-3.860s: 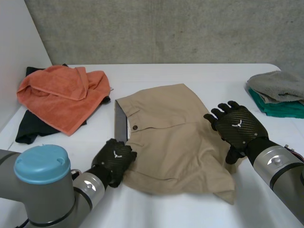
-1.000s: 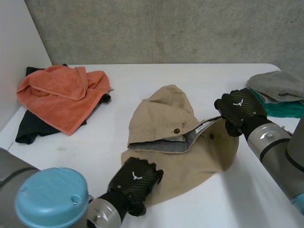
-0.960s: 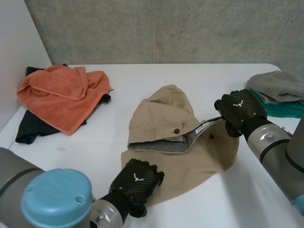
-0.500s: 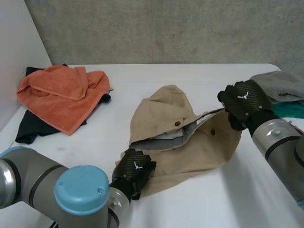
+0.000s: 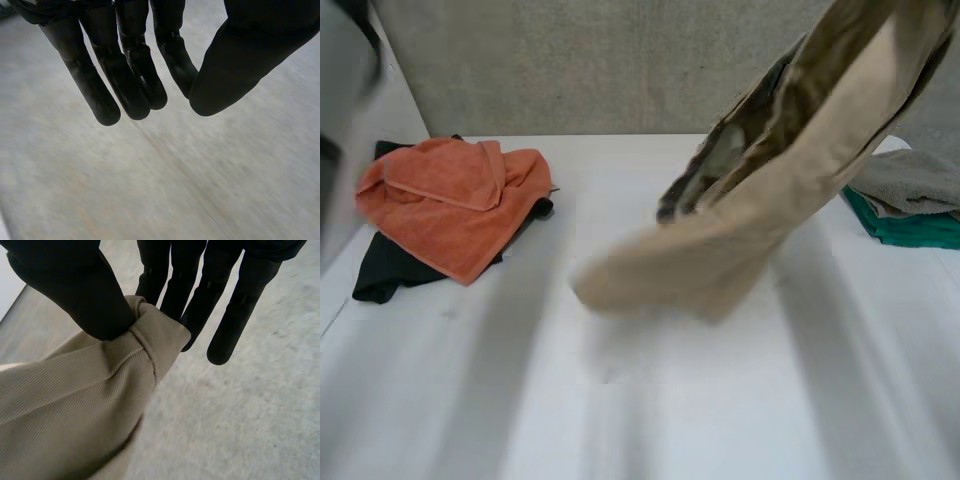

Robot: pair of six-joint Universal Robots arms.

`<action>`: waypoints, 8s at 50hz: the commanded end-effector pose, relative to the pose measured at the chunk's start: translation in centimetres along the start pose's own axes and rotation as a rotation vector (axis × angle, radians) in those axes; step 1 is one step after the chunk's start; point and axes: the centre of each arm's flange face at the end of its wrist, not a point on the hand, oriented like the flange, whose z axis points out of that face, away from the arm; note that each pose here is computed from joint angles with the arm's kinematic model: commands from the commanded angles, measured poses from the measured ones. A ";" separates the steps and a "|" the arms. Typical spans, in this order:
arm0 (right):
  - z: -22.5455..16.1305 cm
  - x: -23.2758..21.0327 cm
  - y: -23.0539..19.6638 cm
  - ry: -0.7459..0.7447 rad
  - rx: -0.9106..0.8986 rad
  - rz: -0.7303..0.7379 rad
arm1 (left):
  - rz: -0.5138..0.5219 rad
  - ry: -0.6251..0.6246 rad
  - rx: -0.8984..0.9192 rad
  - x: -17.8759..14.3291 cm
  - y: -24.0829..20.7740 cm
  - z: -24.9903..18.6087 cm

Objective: Fold the laundry.

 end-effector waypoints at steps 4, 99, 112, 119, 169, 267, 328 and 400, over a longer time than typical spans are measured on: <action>1.5 0.3 4.7 0.059 -0.148 0.094 | 0.039 -0.005 -0.110 0.8 6.3 3.1; -8.8 -6.3 25.3 -0.560 -0.636 -0.469 | 0.088 0.278 -0.721 3.7 30.8 -10.2; -7.6 -5.6 23.8 -0.457 -0.569 -0.509 | 0.196 -0.073 -0.239 -4.3 25.6 4.3; -6.9 -4.5 22.3 -0.392 -0.539 -0.501 | 0.128 -0.082 0.003 -4.7 20.3 10.1; -8.8 -2.6 25.7 -0.426 -0.761 -0.274 | 0.263 0.478 -0.561 4.7 27.0 -6.8; -1.0 -0.6 26.6 -0.410 -0.689 -0.405 | 0.063 0.309 -0.705 5.2 23.2 -7.1; -6.8 2.4 21.9 -0.433 -0.715 -0.550 | -0.041 0.444 -0.906 8.0 17.3 -17.7; -9.3 3.9 30.5 -0.544 -0.732 -0.463 | 0.074 0.535 -1.013 10.8 22.9 -23.1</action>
